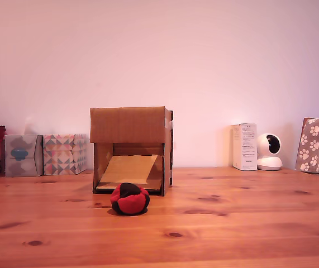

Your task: Drop the footbag into the cardboard dice tower

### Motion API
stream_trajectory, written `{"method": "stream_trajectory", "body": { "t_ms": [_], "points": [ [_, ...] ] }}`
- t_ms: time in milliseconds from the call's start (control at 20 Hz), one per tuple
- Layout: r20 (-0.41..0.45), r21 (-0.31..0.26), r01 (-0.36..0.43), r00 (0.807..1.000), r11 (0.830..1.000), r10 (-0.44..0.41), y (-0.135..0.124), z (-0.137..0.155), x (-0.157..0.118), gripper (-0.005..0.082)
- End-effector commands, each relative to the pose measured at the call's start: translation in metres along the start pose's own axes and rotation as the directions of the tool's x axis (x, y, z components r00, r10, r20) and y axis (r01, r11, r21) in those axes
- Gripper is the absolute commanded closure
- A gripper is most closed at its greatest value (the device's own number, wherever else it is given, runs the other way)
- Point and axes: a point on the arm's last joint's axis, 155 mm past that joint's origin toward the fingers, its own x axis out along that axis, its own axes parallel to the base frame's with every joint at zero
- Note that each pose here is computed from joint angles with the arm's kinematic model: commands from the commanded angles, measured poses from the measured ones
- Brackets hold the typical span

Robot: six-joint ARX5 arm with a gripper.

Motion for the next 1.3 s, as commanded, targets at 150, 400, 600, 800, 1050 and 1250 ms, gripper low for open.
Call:
{"method": "stream_trajectory", "body": {
  "t_ms": [150,400,600,800,1050,1250],
  "points": [
    [-0.022,-0.002,0.023,0.999,1.000,-0.023,-0.004,-0.010,0.003,0.0793],
    [0.057,-0.026,0.030,0.998,0.999,-0.028,-0.005,0.010,0.002,0.0793],
    [0.184,-0.062,0.159,0.972,0.985,-0.145,-0.026,0.045,-0.005,0.0793],
    [0.204,-0.111,0.274,0.947,0.955,-0.248,-0.046,0.070,-0.018,0.0793],
    [0.121,-0.125,0.399,0.915,0.908,-0.385,-0.077,0.089,-0.017,0.0793],
    [-0.016,-0.099,0.491,0.869,0.865,-0.495,-0.109,0.081,-0.003,0.0793]
  ]
}}
